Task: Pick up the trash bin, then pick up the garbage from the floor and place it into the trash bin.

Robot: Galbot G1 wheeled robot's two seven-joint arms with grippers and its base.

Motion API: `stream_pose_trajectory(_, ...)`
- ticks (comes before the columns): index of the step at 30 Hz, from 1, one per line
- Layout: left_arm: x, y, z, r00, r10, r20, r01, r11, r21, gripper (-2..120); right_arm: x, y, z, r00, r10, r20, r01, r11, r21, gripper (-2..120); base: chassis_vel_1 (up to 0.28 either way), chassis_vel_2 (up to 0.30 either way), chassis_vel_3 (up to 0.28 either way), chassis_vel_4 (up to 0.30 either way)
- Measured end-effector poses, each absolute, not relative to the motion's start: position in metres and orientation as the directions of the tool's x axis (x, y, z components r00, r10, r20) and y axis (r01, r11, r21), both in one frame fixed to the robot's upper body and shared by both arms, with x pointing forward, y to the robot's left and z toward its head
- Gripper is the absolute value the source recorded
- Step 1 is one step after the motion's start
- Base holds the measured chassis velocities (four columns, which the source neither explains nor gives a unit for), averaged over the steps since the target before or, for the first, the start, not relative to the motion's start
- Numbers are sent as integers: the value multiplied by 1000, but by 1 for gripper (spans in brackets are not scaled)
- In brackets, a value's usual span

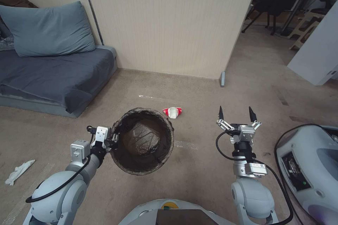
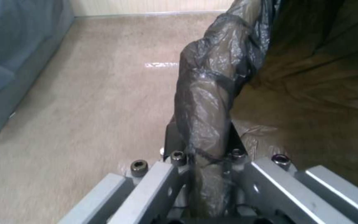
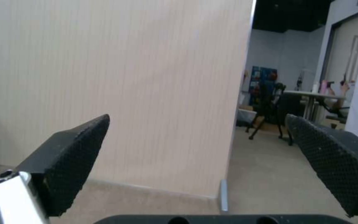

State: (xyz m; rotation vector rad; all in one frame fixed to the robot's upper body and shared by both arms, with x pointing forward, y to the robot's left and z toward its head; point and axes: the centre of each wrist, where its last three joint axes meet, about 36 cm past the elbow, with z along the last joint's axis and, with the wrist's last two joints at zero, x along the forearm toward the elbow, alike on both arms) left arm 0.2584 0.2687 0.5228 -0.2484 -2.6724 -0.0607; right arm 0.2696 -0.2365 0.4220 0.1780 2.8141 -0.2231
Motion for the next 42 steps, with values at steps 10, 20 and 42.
stream_pose_trajectory(10, 260, 270, 521, -882, 156, 444, 173, 985, -2, 0, 269, -237, 420, -945, 90, -316, 139, 981, -137, 100, -238, 221, 241, -222)
stream_pose_trajectory(20, 261, 269, 521, -889, 148, 434, 155, 988, -21, 0, 269, -235, 418, -941, 73, -330, 130, 979, -156, 100, -199, 197, 204, -197)
stream_pose_trajectory(42, 263, 273, 526, -907, 115, 405, 113, 993, -29, 0, 286, -263, 422, -920, -126, -370, 6, 943, -333, 100, -38, 43, 33, -35)
